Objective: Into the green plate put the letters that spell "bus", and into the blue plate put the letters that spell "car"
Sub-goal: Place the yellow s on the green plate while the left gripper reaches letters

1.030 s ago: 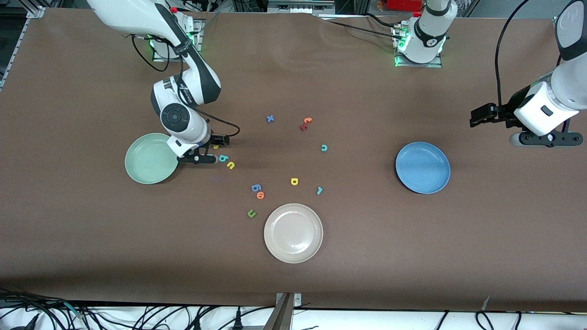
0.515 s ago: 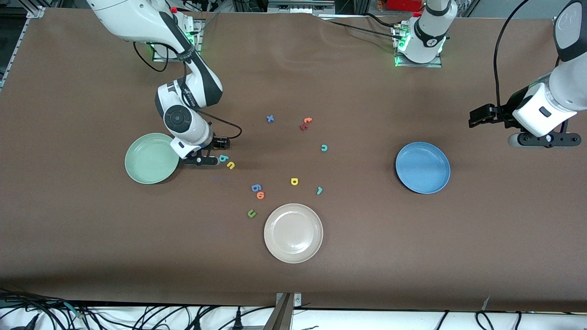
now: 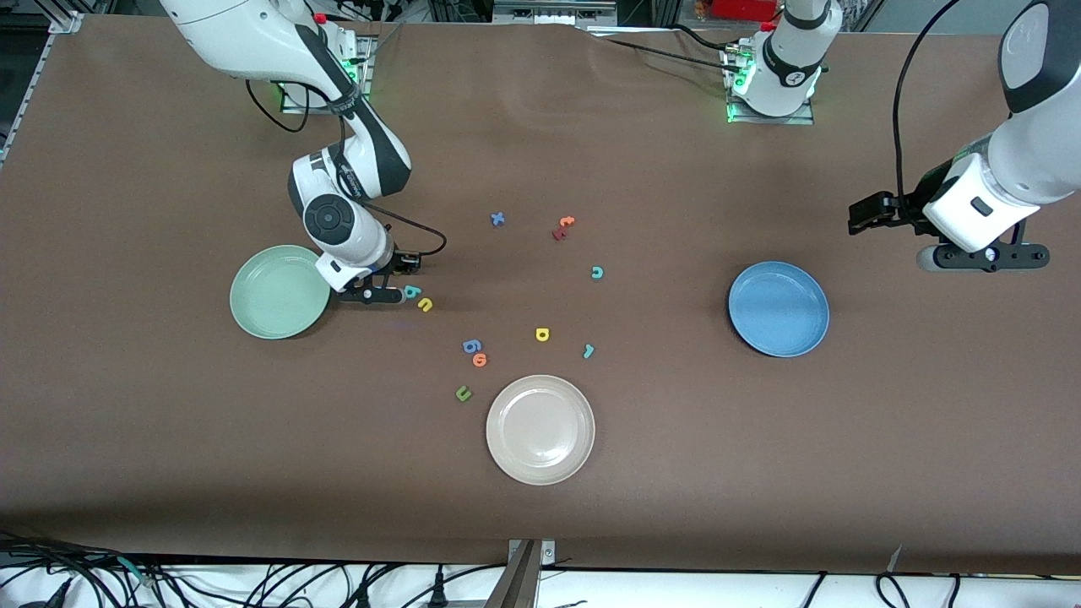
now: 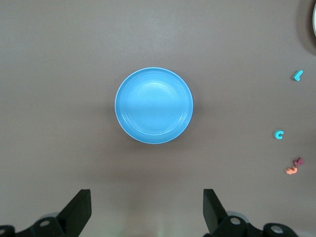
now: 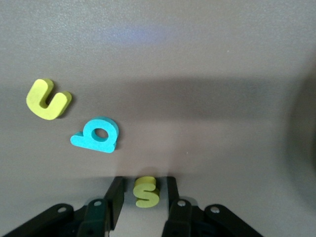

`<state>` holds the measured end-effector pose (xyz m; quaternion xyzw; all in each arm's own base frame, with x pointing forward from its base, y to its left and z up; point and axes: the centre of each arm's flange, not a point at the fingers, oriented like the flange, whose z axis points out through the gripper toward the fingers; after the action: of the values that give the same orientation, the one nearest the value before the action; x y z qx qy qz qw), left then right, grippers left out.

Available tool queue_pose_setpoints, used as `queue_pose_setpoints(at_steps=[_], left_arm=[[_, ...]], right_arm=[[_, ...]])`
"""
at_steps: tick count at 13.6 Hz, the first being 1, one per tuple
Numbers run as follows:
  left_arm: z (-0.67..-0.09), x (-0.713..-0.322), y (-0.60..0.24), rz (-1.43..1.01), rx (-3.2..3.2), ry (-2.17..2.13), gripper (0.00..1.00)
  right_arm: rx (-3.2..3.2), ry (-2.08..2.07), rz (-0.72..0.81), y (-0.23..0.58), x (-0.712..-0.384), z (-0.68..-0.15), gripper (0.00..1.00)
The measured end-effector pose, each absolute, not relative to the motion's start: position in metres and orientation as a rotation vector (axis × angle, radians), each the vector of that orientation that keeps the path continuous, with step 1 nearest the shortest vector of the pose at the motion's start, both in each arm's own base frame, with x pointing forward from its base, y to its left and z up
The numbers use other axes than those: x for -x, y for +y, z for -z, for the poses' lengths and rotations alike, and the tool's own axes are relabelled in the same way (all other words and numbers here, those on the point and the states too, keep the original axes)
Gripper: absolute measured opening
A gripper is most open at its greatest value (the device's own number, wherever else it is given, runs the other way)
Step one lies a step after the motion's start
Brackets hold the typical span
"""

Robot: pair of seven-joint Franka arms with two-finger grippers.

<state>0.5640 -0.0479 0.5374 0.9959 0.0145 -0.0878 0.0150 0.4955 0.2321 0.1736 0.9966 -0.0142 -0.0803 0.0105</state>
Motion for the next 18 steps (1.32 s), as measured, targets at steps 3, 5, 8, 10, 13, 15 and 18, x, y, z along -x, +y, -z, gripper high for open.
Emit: queue_pose_setpoints(at_steps=[3,5,8,10,13,15,18], left_arm=[[-0.536,-0.564,-0.053,0.275,-3.100,0.035,1.00],[-0.529,-0.568,-0.062,0.270,-3.099,0.014,1.00],[-0.499,-0.579,-0.123,0.260,-3.106,-0.046,1.00],[-0.473,-0.587,-0.168,0.284,-3.108,-0.082,1.00],[-0.432,-0.599,-0.208,0.347,-3.103,-0.154,1.00],[-0.411,-0.612,-0.221,0.348,-3.096,-0.173,1.00],[-0.383,-0.627,-0.240,0.337,-3.086,-0.198,1.00]], right_arm=[[-3.112,-0.045,0.249,0.233,-0.496,-0.174,0.32],[-3.112,-0.045,0.248,0.233,-0.496,-0.175,0.22],[-3.112,-0.049,0.248,0.232,-0.496,-0.175,0.22],[-3.111,-0.063,0.248,0.232,-0.496,-0.176,0.22],[-3.094,-0.088,0.265,0.224,-0.507,-0.197,0.22],[-3.072,-0.134,0.283,0.209,-0.522,-0.231,0.22],[-3.052,-0.163,0.290,0.170,-0.551,-0.284,0.22]])
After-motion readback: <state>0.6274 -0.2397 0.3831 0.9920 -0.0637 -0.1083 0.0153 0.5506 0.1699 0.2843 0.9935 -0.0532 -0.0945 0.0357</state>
